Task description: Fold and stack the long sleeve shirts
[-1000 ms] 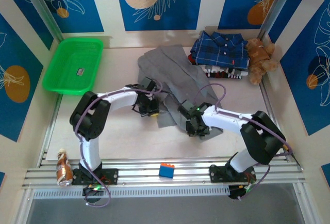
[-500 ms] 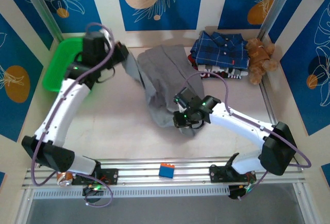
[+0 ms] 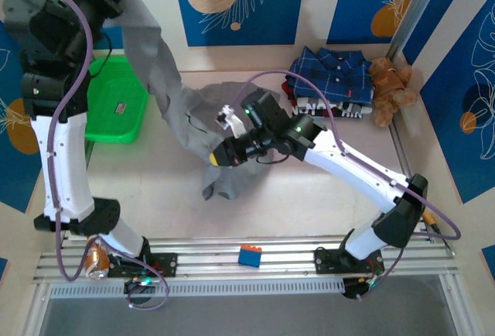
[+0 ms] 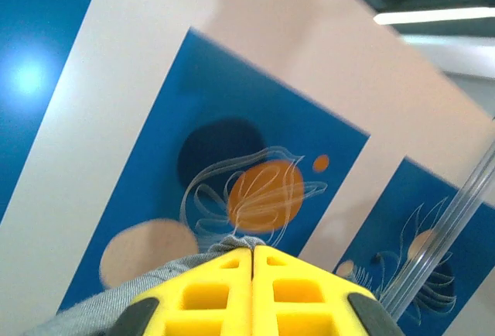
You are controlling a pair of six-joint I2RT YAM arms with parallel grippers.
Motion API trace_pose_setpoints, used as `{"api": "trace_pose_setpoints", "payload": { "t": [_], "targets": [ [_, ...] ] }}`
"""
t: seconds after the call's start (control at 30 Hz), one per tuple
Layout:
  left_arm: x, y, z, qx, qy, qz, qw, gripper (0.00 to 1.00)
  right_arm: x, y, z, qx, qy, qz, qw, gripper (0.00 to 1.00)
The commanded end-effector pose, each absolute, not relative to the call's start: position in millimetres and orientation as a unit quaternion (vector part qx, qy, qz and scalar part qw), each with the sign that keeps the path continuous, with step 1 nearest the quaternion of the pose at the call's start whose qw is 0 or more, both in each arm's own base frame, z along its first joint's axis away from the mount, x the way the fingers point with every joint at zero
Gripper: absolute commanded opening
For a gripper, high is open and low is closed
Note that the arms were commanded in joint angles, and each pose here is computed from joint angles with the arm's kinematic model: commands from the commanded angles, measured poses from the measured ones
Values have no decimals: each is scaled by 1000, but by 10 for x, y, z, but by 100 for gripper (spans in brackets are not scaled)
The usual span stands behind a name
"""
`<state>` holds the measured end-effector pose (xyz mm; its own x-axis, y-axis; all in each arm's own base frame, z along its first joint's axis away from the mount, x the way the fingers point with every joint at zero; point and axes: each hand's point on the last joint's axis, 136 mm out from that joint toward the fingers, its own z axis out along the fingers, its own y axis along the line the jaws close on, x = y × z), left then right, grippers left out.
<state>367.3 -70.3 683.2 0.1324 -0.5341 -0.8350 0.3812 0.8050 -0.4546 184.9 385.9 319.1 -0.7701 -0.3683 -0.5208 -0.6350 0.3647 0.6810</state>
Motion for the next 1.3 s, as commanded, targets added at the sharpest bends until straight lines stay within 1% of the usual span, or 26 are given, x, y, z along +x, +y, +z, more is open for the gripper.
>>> {"api": "trace_pose_setpoints", "payload": {
  "t": [0.0, 0.07, 0.13, 0.23, 0.37, 0.57, 0.73, 0.8, 0.87, 0.93, 1.0, 1.07, 1.17, 1.23, 1.27],
  "targets": [
    [3467, -585, 7327, -47, 504, -319, 801, 0, 1526, 3989, 3736, -363, 741, 555, 100, 8],
    [3382, -397, 7489, -66, 469, -319, 821, 0, 1460, 4030, 3981, -373, 716, 583, 93, 9],
    [3330, -276, 7592, -73, 445, -316, 835, 0, 1450, 4078, 4217, -383, 688, 608, 104, 9],
    [3254, -101, 7684, -82, 422, -295, 853, 0, 1533, 4189, 4433, -401, 670, 614, 120, 8],
    [3145, 331, 7727, -112, 409, -265, 866, 0, 1578, 4482, 4493, -425, 647, 625, 99, 8],
    [2975, 1013, 7773, -155, 381, -233, 881, 0, 1599, 4990, 4748, -453, 578, 673, 83, 8],
    [2806, 1437, 7860, -175, 340, -223, 897, 0, 1636, 5177, 5060, -446, 520, 721, 101, 7],
    [2784, 1524, 7890, -178, 323, -227, 901, 0, 1648, 5197, 5072, -443, 519, 722, 111, 7],
    [2869, 1527, 7891, -173, 319, -249, 898, 0, 1721, 5171, 4965, -432, 549, 707, 108, 7],
    [3066, 1383, 7843, -159, 333, -271, 889, 0, 1842, 5095, 4799, -409, 599, 680, 106, 6],
    [3364, 1032, 7745, -130, 366, -282, 877, 0, 1960, 4982, 4601, -384, 654, 643, 110, 6],
    [3670, 578, 7618, -96, 399, -300, 861, 0, 2089, 4842, 4375, -348, 709, 604, 111, 3],
    [4184, -176, 7311, -51, 449, -337, 826, 0, 2209, 4531, 4112, -284, 758, 578, 103, 1],
    [4530, -822, 6993, -13, 490, -356, 795, 0, 2338, 4191, 3930, -218, 788, 564, 119, 1],
    [4673, -1125, 6824, 1, 508, -367, 779, 0, 2392, 4035, 3783, -185, 803, 555, 113, 1]
  ]
}}
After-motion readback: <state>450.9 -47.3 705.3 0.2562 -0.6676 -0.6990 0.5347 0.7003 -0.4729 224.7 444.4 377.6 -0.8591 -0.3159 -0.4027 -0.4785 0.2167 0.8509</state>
